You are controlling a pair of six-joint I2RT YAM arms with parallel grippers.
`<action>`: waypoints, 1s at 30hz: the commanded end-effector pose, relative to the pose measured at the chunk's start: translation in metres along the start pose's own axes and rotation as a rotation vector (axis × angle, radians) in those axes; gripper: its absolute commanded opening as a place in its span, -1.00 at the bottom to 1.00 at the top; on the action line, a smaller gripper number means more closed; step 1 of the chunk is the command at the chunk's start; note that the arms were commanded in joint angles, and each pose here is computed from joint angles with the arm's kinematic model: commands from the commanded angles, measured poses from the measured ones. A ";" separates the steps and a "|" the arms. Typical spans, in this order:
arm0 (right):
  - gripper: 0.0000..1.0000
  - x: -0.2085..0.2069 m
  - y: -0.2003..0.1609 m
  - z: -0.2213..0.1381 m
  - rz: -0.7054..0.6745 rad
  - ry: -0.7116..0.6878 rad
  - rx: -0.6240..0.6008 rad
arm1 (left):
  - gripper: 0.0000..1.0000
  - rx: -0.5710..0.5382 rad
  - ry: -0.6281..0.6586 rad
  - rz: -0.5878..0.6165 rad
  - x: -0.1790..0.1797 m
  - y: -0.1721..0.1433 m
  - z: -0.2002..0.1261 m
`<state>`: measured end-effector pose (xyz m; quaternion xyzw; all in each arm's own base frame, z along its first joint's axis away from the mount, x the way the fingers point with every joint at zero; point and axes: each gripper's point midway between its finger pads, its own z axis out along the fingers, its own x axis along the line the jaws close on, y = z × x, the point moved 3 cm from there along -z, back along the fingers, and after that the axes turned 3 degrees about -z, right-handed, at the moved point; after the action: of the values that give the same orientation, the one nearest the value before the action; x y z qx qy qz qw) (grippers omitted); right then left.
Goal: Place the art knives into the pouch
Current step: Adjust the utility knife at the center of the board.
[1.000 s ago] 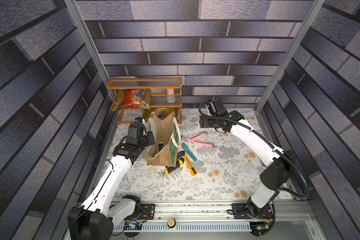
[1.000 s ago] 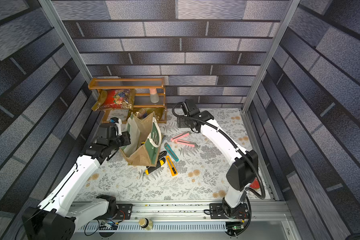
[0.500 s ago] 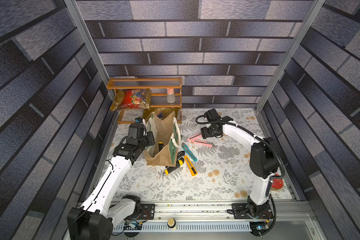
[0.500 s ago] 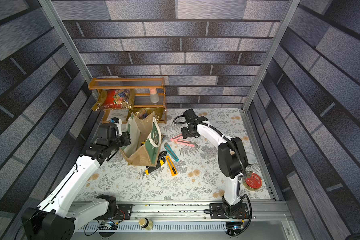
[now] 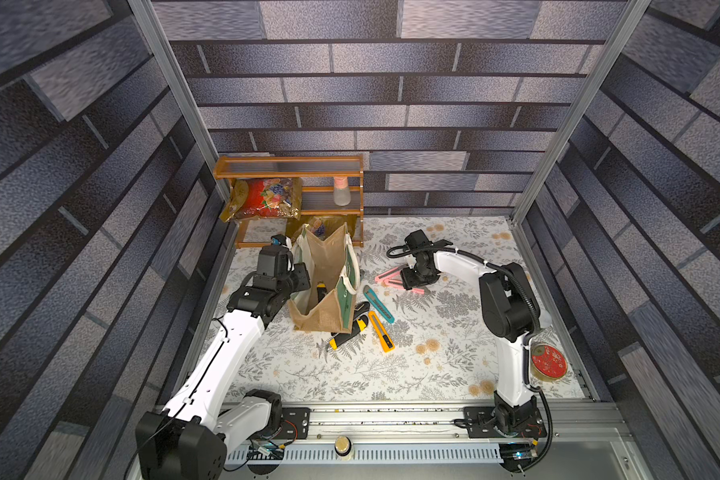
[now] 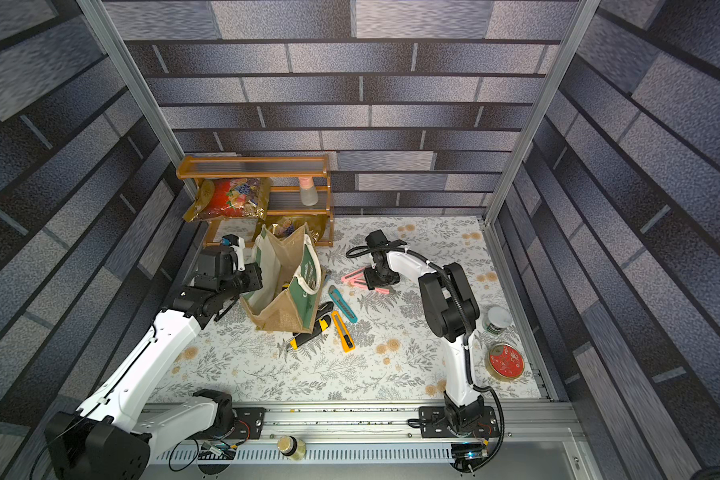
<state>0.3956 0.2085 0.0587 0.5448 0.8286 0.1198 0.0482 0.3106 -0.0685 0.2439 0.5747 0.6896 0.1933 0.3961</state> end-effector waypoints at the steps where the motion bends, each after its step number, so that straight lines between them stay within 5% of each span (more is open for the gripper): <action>1: 0.23 -0.003 -0.016 0.003 0.019 0.004 0.036 | -0.80 -0.005 -0.018 0.005 -0.003 -0.001 -0.001; 10: -0.05 -0.002 -0.044 -0.001 0.138 0.021 0.020 | -0.80 -0.008 -0.022 0.005 -0.006 0.004 0.001; 24: -0.22 -0.009 -0.078 0.009 0.192 -0.030 0.047 | -0.79 0.005 -0.010 0.004 -0.003 -0.001 0.004; 30: -0.24 -0.007 -0.084 0.012 0.185 -0.057 0.061 | -0.34 0.013 -0.003 0.003 -0.004 0.001 0.001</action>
<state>0.3518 0.1871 0.0496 0.6102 0.7763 0.1479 0.0560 0.3135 -0.0700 0.2433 0.5740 0.6889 0.1933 0.3982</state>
